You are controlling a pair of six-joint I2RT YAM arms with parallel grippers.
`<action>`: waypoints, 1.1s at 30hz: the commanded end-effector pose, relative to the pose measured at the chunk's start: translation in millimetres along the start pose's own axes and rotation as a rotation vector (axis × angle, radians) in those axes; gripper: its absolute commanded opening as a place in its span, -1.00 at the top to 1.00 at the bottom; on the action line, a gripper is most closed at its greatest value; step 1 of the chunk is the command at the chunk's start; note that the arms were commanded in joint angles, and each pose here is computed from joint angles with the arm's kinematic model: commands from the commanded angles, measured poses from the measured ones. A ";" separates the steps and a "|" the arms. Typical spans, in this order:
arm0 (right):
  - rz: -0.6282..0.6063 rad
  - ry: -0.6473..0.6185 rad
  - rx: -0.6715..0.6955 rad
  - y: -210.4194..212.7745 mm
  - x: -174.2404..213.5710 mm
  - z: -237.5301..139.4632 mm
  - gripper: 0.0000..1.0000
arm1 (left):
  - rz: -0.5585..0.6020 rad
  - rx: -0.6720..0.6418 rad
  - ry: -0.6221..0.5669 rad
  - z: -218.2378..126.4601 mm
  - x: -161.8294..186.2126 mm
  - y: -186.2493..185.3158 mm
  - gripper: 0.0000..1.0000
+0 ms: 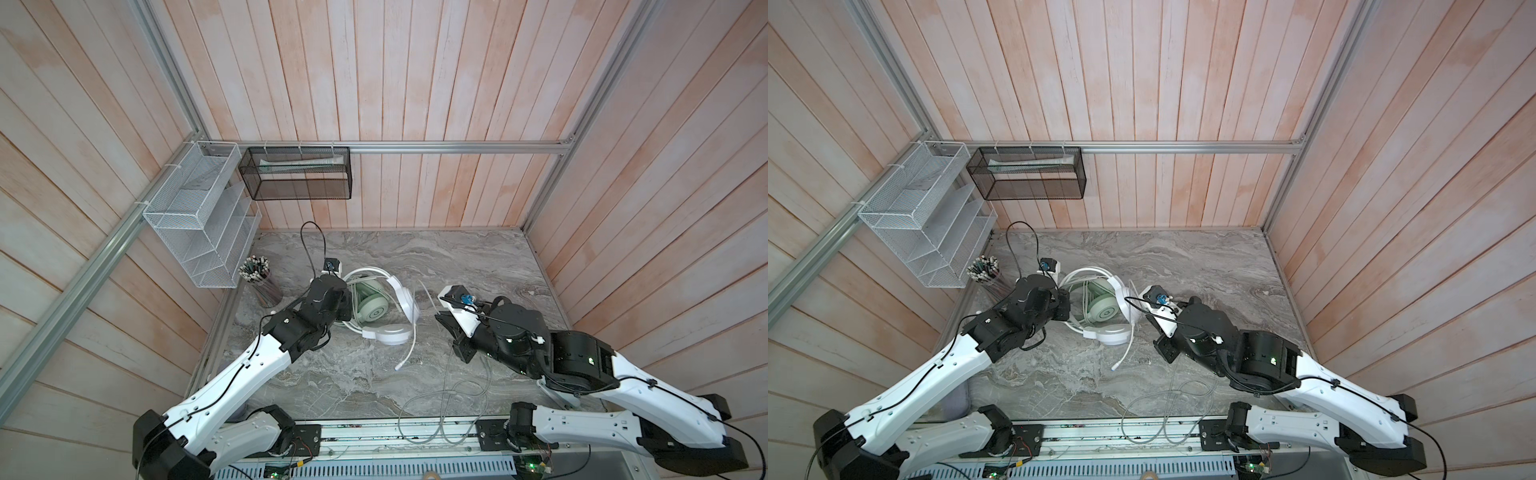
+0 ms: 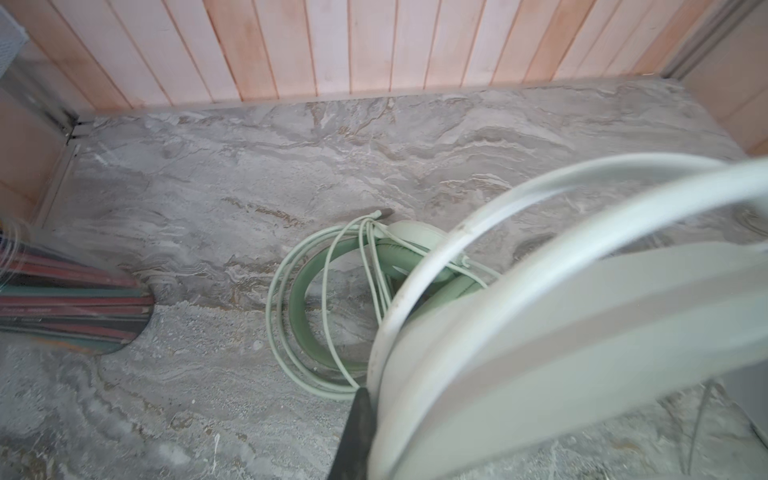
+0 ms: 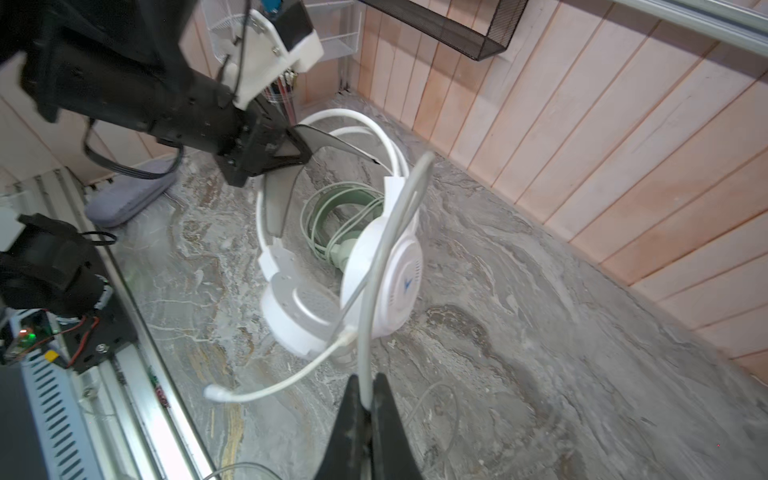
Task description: Wrap the headphones
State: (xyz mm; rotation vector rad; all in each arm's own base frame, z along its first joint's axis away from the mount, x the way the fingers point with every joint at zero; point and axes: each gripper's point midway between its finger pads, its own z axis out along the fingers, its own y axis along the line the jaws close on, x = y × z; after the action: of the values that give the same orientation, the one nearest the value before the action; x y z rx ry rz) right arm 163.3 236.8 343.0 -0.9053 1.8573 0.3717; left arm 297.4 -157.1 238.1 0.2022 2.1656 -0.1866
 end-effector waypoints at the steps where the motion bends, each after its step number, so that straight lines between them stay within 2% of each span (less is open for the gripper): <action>1: -0.051 0.037 0.114 -28.4 -5.6 -3.7 1.00 | 0.025 0.147 -0.161 -22.8 -31.7 -20.8 1.00; 4: -0.055 0.032 0.130 -36.8 -17.7 7.7 1.00 | 0.054 0.229 -0.165 -33.3 -24.7 -30.9 1.00; 9: -0.079 -0.002 0.097 -31.8 -38.3 30.4 1.00 | 0.067 0.344 -0.104 -39.6 -10.2 -50.1 1.00; 15: -0.081 -0.048 0.073 -30.1 -57.3 44.7 1.00 | 0.063 0.384 -0.046 -38.6 -4.1 -58.9 1.00; 20: -0.016 0.001 0.133 -70.8 -32.6 69.7 1.00 | 0.046 0.422 -0.061 -48.3 -10.6 -63.4 1.00; 24: 0.040 -0.026 0.168 -85.2 -27.6 72.6 1.00 | 0.027 0.441 -0.080 -59.0 -16.9 -63.8 1.00; 28: 0.066 0.010 0.151 -83.2 -4.6 92.9 1.00 | -0.005 0.511 -0.084 -71.2 -23.8 -73.5 1.00; 33: 0.112 -0.030 0.128 -78.2 3.0 100.7 1.00 | -0.060 0.594 -0.110 -93.0 -42.1 -83.5 1.00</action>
State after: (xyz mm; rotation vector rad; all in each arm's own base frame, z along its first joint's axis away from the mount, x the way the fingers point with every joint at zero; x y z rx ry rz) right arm 282.1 239.1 293.0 -0.7762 1.9404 0.2502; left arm 239.8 -211.0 276.4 0.4783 2.0853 -0.6807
